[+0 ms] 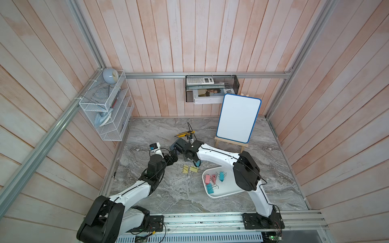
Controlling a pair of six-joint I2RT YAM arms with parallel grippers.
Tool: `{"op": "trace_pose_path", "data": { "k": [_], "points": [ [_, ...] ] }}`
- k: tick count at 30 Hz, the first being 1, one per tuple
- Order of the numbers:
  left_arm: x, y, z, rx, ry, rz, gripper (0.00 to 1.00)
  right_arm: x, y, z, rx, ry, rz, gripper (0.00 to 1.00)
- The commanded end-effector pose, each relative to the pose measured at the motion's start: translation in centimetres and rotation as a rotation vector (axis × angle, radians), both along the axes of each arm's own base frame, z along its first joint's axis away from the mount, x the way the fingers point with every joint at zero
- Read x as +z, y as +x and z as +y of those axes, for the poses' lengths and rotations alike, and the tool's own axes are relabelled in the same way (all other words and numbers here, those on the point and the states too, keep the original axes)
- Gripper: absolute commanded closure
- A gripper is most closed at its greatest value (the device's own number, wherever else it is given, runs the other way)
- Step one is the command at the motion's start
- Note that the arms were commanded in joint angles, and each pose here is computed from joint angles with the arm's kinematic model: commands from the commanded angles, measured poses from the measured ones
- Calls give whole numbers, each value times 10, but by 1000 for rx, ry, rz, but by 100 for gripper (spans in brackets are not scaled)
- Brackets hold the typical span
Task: Put the binder clips in the storage box
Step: Pick up the binder clip at the center of the board.
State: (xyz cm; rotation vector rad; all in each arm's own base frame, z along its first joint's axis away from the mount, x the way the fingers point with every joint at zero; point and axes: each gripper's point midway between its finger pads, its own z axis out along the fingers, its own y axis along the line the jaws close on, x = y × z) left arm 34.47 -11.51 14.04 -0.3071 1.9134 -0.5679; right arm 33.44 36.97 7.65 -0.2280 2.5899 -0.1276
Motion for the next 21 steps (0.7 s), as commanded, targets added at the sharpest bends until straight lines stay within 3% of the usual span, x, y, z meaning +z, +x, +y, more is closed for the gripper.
{"op": "trace_pose_path", "data": {
  "k": [1,12,21],
  "points": [
    [0,0,0,-6,-14,-5,0,-9,-9,-13,14,-97,36,66],
    [-2,1,-2,-11,-20,-3,0,-7,-13,-20,10,-89,21,98],
    [-4,1,-3,-18,-28,0,0,27,-17,-25,9,-53,-64,100]
  ]
}}
